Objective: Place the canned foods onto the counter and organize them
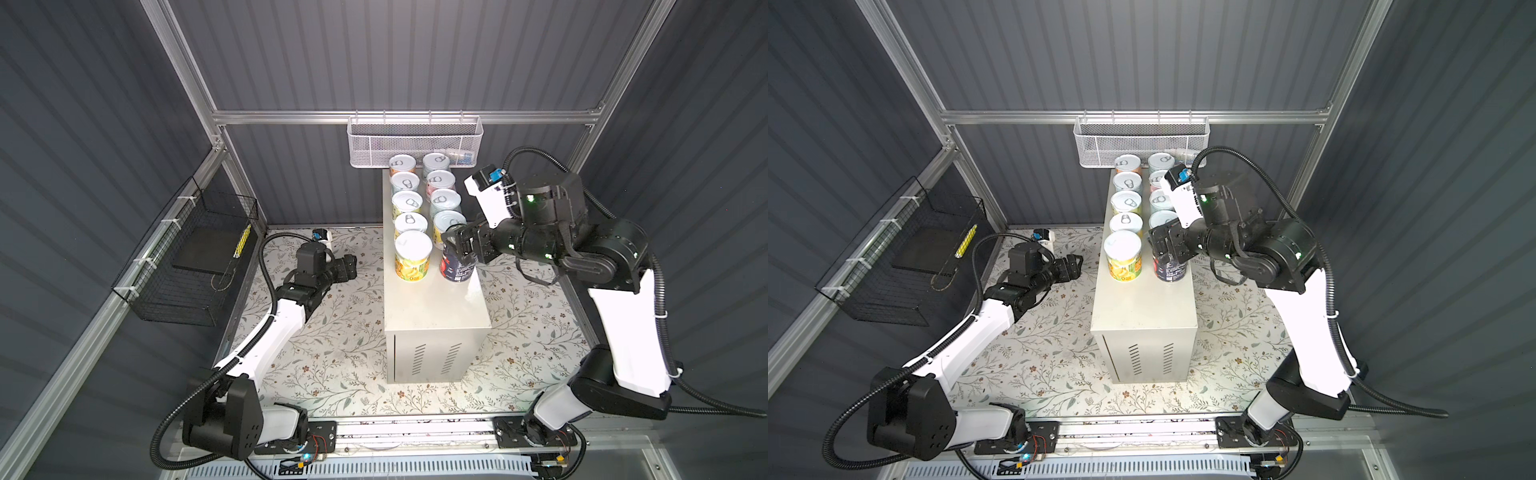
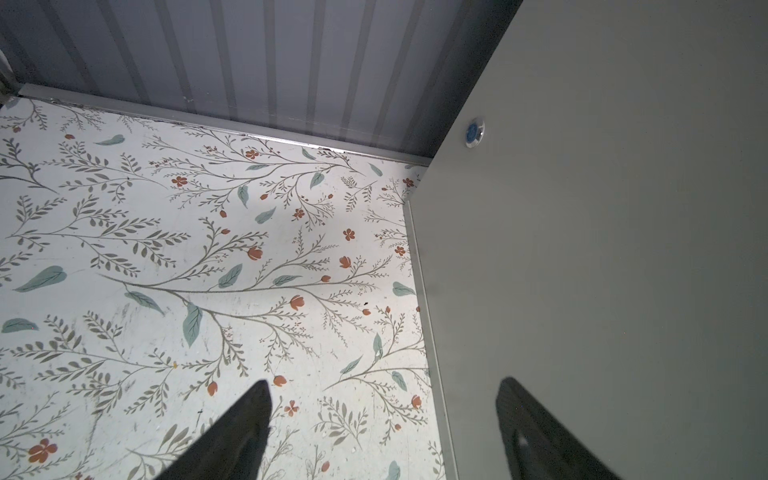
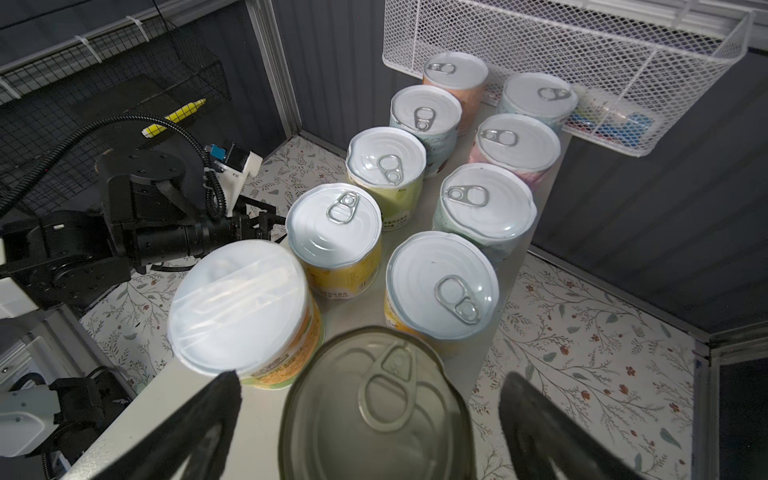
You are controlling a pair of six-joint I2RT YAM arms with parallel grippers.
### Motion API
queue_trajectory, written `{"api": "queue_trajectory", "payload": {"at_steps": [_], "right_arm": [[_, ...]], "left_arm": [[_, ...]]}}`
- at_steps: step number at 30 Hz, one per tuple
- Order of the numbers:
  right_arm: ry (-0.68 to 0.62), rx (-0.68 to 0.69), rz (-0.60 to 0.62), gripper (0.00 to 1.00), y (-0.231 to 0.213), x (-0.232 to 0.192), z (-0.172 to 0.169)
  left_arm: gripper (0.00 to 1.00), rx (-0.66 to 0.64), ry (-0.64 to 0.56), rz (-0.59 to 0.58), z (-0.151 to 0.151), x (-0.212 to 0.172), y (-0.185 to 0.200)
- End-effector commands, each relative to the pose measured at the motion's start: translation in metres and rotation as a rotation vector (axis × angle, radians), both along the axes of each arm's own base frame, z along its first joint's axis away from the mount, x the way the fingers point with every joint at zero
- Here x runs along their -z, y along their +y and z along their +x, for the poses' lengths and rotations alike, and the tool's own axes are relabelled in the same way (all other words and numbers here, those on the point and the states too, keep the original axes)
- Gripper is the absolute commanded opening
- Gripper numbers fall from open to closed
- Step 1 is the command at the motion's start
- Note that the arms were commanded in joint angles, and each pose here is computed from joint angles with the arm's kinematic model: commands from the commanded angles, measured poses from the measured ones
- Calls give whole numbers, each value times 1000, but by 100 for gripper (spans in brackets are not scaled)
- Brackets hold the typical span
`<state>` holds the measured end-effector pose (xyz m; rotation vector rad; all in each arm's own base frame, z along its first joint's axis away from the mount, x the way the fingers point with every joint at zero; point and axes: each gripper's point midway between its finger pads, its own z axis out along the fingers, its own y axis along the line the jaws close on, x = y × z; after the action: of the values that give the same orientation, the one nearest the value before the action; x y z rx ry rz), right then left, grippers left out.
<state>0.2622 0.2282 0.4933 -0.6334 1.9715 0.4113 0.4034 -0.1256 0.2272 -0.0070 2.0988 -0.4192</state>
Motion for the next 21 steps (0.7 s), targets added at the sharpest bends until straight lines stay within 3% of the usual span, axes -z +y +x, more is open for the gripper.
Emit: {"api": "queue_trajectory", "payload": {"at_steps": [1, 5, 13, 17, 21], "right_arm": [[-64, -40, 66, 99, -1, -24, -12], [-127, -43, 112, 95, -14, -39, -24], [-128, 39, 145, 62, -56, -12, -51], [-95, 59, 149, 62, -69, 17, -62], [-78, 65, 124, 68, -73, 42, -65]], "left_arm": [[86, 9, -32, 8, -2, -12, -1], [86, 8, -35, 7, -2, -14, -1], [85, 13, -43, 11, -4, -20, 0], [85, 23, -33, 9, -1, -18, -3], [85, 28, -22, 0, 0, -13, -5]]}}
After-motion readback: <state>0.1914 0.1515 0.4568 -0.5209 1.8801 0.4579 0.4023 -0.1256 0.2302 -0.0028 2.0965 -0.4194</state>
